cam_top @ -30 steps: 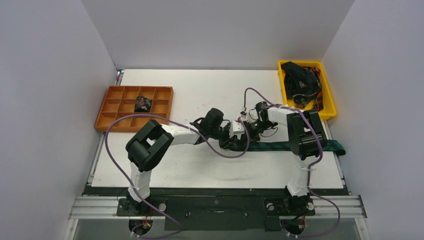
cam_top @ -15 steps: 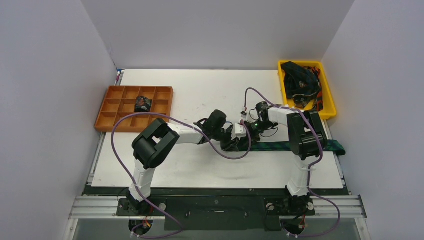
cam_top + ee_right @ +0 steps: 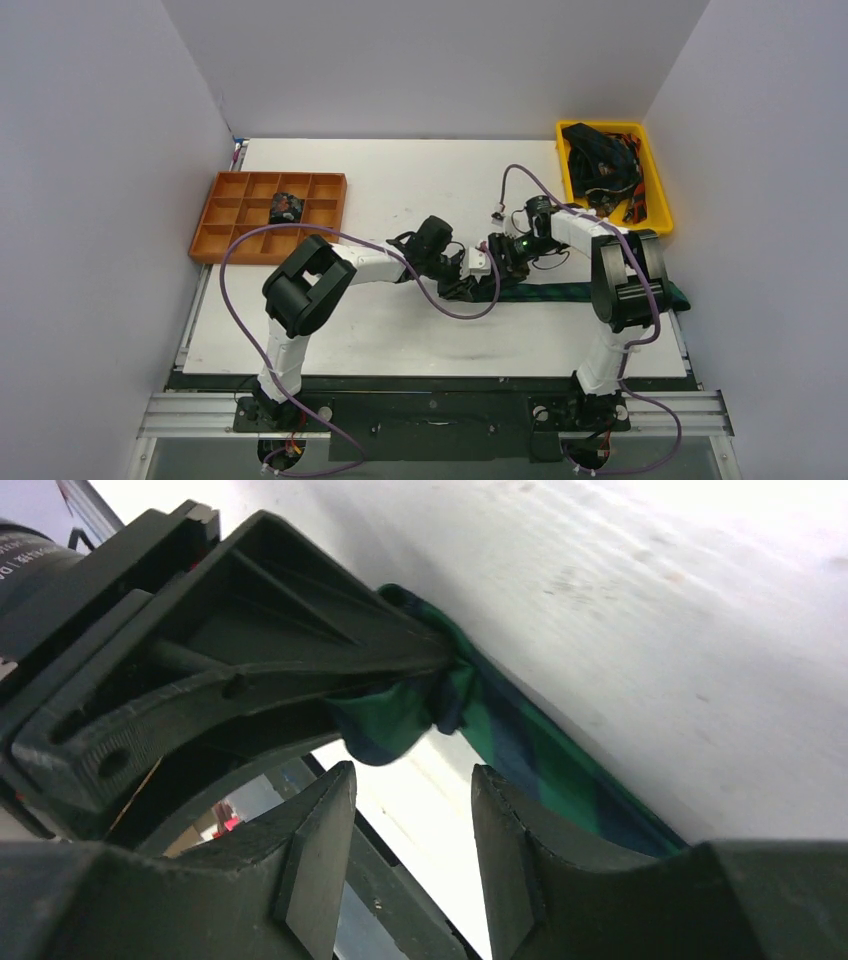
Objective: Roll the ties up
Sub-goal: Roll the tie at the center of the board.
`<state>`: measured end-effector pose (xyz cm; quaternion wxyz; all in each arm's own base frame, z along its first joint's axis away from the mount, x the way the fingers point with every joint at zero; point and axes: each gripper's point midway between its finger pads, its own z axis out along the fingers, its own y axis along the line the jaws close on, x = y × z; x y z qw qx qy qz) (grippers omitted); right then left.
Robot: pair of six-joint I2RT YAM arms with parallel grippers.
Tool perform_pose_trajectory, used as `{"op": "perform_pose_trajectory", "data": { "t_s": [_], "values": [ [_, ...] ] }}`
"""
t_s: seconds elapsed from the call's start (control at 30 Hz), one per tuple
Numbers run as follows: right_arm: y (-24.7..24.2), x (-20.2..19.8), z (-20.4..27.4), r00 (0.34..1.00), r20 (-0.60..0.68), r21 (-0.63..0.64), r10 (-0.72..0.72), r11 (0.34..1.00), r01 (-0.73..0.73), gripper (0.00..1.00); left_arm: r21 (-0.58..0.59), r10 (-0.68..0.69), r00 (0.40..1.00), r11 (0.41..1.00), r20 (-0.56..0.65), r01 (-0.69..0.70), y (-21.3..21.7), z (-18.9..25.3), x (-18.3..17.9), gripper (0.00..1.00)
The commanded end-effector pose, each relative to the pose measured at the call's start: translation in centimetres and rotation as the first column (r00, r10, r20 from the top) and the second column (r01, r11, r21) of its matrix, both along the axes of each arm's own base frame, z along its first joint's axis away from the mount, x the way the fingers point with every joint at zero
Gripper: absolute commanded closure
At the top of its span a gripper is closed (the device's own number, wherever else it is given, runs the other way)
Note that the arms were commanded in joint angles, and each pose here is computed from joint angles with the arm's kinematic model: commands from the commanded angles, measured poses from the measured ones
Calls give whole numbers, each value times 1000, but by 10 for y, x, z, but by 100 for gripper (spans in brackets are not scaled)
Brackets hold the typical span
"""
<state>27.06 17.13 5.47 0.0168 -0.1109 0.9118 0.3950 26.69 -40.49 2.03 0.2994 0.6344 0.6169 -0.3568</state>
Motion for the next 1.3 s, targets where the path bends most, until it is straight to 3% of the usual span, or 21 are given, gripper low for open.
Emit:
{"op": "perform_pose_trajectory", "data": {
  "t_s": [0.0,0.17,0.23,0.27,0.33,0.4,0.6,0.73,1.1,1.27],
  "values": [
    [28,0,19,998,43,63,41,997,-43,57,198,53,991,980,-126,-27,39,-49,-19,80],
    [37,14,11,999,52,51,11,999,-13,57,198,47,992,980,-120,-22,40,-49,-20,80],
    [36,17,4,999,52,28,8,1000,-9,69,198,43,992,980,-119,-19,40,-49,-20,80],
    [33,18,-2,999,46,10,4,1000,-4,86,199,43,992,980,-118,-19,40,-48,-20,80],
    [27,17,-9,999,36,-16,-6,1000,6,100,199,42,992,980,-116,-19,40,-48,-20,80],
    [15,13,-18,1000,16,-45,-23,999,23,100,194,50,992,981,-118,-26,42,-46,-18,77],
    [-7,5,-40,1000,-15,-113,-18,993,17,100,69,114,990,992,-82,-108,38,-13,6,40],
    [-11,6,-44,1000,-9,-129,-14,992,13,100,-24,120,993,992,-23,-120,28,13,10,29],
    [-9,6,-37,1000,14,-110,-9,994,10,100,-96,202,979,974,-34,-205,-22,13,16,19],
    [-6,6,-32,1000,22,-90,-8,996,10,100,-79,222,975,971,-34,-224,-28,3,24,29]
  ]
}}
